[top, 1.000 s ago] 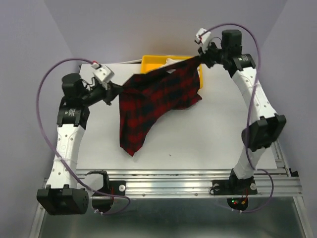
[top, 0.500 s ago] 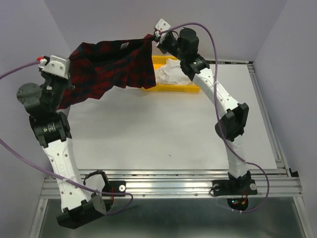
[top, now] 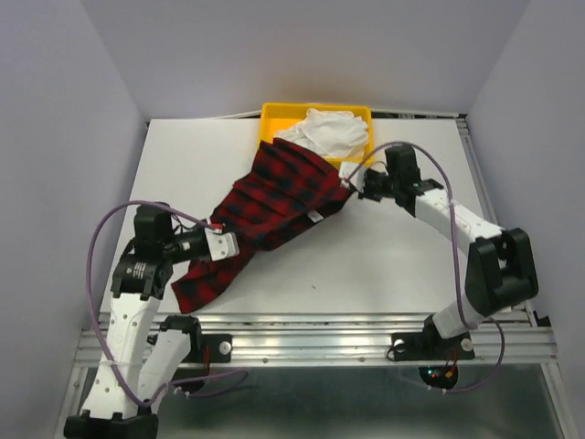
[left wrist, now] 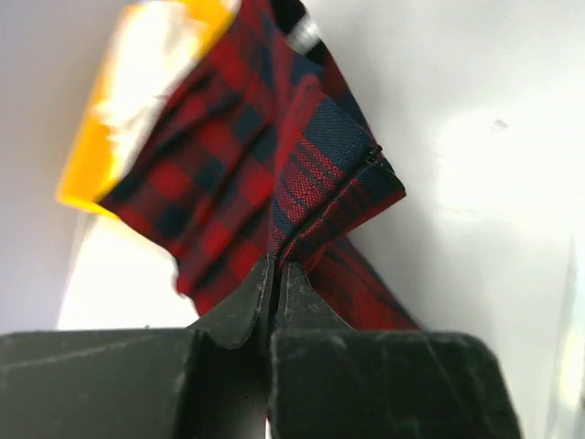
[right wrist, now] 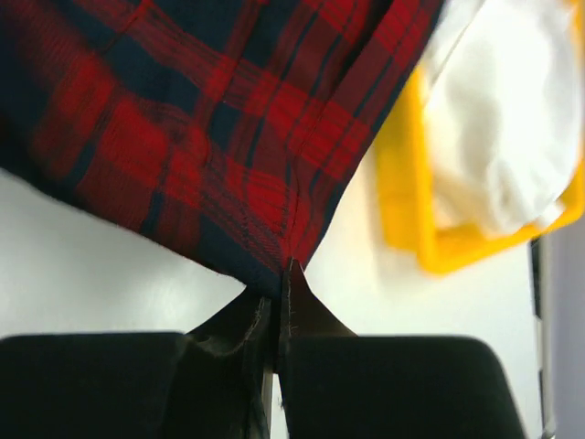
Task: Fold and stack the skirts
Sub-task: Flatten the skirt out
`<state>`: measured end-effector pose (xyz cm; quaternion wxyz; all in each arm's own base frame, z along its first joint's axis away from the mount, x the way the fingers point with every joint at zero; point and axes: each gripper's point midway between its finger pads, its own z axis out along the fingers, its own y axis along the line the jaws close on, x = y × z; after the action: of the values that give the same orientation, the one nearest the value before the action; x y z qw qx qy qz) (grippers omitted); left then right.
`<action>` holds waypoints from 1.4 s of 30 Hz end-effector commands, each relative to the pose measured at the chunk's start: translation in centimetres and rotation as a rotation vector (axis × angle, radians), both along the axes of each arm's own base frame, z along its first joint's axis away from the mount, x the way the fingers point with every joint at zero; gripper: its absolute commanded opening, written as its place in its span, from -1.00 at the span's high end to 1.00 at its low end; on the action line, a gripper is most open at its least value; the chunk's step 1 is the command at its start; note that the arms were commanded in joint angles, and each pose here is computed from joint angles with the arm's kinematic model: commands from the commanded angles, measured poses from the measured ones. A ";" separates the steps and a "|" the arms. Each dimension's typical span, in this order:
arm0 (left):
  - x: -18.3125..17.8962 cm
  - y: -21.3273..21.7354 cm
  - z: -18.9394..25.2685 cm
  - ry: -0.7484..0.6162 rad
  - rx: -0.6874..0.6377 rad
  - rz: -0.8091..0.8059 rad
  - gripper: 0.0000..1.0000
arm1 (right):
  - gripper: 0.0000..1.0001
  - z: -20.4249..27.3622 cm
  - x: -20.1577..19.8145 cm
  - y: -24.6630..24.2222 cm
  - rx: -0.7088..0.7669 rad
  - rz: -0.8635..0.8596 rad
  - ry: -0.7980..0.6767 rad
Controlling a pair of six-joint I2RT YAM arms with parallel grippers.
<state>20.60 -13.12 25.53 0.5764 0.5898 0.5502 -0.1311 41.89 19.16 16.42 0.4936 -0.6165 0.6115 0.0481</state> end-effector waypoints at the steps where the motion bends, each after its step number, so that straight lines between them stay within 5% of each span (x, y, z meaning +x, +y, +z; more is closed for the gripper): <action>1: -3.5 -1.0 -4.5 0.041 0.171 -0.215 0.92 | 0.99 1.7 -5.8 -5.0 -0.172 0.083 -0.066; 4: -6.0 -2.1 -6.4 0.073 0.231 -0.384 0.44 | 0.71 -1.0 -9.4 -6.7 -0.285 0.144 -0.045; 5: -6.3 -2.5 -6.4 0.087 0.222 -0.402 -0.07 | 0.48 -2.1 -9.9 -7.5 -0.325 0.137 -0.027; 6: -7.0 -3.3 -6.2 0.083 0.218 -0.441 -0.42 | -0.23 -3.0 -10.6 -8.1 -0.359 0.135 0.007; 8: -7.0 -3.9 -5.9 0.074 0.217 -0.448 -0.94 | -0.98 -3.6 -10.8 -9.2 -0.391 0.088 0.038; 14: -4.5 -5.3 -2.9 0.067 0.187 -0.373 -0.94 | -1.00 -1.1 -9.7 -10.9 -0.426 -0.040 0.004; 18: -2.0 -6.0 -1.4 0.264 0.084 -0.196 -0.76 | -0.93 2.1 -7.1 -12.5 -0.395 -0.170 -0.023; 23: 2.3 -5.9 -2.9 0.405 0.064 0.010 -0.50 | -0.79 3.6 -3.2 -14.0 -0.295 -0.359 0.070; 28: 7.8 -4.9 -7.5 0.505 0.201 0.192 -0.32 | -0.68 1.2 -2.1 -17.7 -0.444 -0.508 0.147; 34: 8.1 -5.2 -13.8 0.498 0.455 0.113 -0.07 | -0.32 -0.6 -4.7 -12.7 -0.180 -0.530 0.568; 42: 5.6 -4.2 -20.7 0.632 0.681 -0.018 0.33 | 0.10 -7.5 -7.9 -8.1 -0.175 -0.533 0.915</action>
<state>27.81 -18.98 6.86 0.2099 0.6488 0.7204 -0.1267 37.09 8.49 11.00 0.1908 -0.4391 0.8753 0.0677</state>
